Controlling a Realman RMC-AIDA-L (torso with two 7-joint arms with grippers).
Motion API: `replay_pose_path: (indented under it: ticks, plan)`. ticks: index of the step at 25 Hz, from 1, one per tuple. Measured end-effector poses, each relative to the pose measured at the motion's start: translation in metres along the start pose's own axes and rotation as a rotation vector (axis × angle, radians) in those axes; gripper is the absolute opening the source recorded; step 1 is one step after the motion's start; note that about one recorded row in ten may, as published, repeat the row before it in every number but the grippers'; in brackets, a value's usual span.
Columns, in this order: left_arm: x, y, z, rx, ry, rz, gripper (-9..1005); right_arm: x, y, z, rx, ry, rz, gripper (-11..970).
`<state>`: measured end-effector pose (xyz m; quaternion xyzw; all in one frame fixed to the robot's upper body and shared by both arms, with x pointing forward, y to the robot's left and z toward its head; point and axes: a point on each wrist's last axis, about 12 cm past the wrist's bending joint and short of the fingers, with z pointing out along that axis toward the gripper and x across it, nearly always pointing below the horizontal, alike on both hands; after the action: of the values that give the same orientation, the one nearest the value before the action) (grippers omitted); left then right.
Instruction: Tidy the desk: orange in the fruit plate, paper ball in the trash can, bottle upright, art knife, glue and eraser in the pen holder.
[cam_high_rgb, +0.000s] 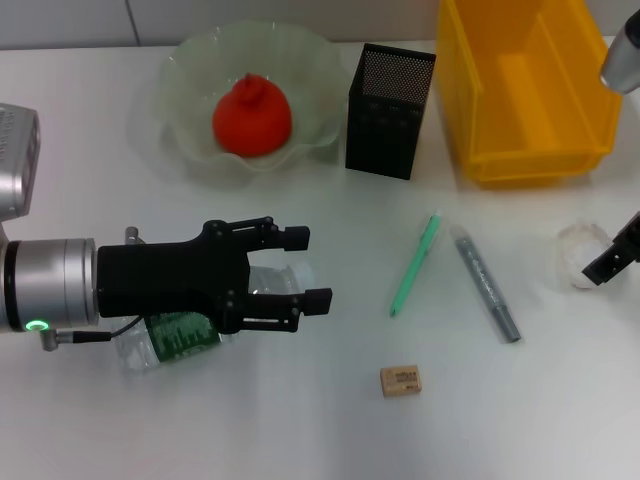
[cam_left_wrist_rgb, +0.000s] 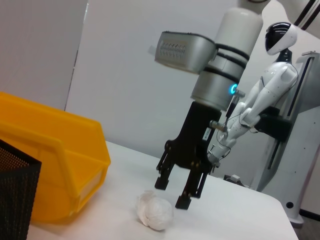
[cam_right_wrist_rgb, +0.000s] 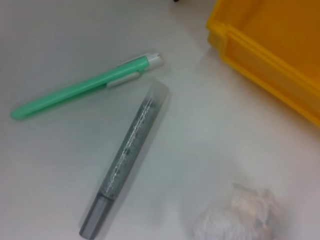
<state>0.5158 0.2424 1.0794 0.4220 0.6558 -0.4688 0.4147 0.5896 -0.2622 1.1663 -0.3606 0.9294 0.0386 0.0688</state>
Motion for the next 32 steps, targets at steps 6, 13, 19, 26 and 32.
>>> replay_pose_path:
  ticks: [6,13,19,26,32]
  plan:
    - [-0.001,0.000,0.000,-0.001,-0.004,0.000,833,0.002,-0.004,0.020,0.000,-0.005,0.001,740]
    - [-0.001,0.001,-0.001,-0.002,-0.003,0.000,833,0.002,-0.005,0.029,0.005,-0.010,-0.015,740]
    - [-0.001,0.001,-0.003,-0.001,-0.002,0.000,833,-0.003,0.004,0.006,-0.039,-0.081,-0.036,579]
    - [-0.001,0.001,-0.004,-0.003,-0.004,0.000,833,-0.008,0.016,-0.045,-0.047,-0.227,-0.073,542]
    - [-0.002,0.001,-0.005,-0.004,-0.009,-0.001,832,-0.020,-0.007,-0.086,0.117,-0.511,0.089,523]
